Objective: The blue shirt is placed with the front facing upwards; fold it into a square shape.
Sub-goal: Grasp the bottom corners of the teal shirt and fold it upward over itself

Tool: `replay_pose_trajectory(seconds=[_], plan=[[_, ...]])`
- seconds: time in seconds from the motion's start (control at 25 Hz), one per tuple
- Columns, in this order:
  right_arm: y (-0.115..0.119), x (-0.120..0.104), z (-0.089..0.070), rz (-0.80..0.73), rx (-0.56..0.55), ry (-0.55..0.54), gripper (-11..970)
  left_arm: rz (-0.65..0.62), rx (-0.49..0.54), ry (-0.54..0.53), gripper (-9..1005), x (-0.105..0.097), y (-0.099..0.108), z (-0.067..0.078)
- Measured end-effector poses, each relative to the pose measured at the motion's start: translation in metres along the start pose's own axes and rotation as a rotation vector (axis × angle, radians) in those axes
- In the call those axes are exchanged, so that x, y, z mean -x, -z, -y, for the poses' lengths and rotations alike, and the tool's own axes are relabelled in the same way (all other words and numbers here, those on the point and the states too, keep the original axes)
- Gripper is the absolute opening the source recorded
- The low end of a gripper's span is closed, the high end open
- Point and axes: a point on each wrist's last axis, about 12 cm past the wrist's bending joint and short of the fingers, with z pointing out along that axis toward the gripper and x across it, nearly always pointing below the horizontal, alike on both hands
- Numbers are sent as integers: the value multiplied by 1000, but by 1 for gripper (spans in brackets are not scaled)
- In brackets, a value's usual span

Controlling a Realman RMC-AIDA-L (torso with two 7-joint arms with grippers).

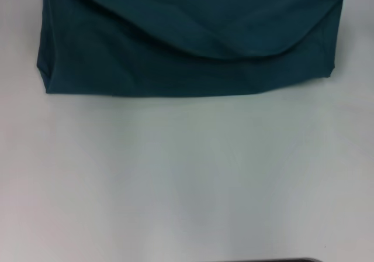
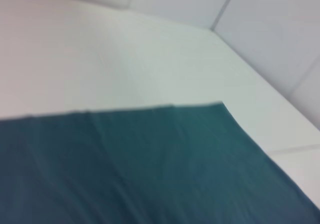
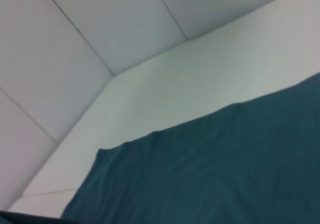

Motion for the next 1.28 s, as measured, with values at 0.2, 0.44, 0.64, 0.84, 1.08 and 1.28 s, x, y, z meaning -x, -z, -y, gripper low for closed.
replay_pose_trajectory(seconds=[0.2, 0.44, 0.64, 0.84, 1.08, 1.28], plan=[[-25, 2, -6, 6, -60, 40, 29, 100, 34, 23, 12, 3, -8, -4], [-45, 6, -12, 29, -111, 96, 29, 170, 55, 42, 12, -5, -21, -6], [-60, 10, -17, 50, -159, 142, 30, 184, 100, 50, 12, -11, -31, -8], [-71, 13, -19, 60, -195, 171, 30, 214, 126, 55, 13, -16, -37, -8], [-82, 15, -24, 50, -203, 199, 30, 230, 145, 53, 13, -15, -41, -8], [-83, 18, -25, 50, -209, 197, 30, 241, 143, 51, 13, -12, -41, -6]])
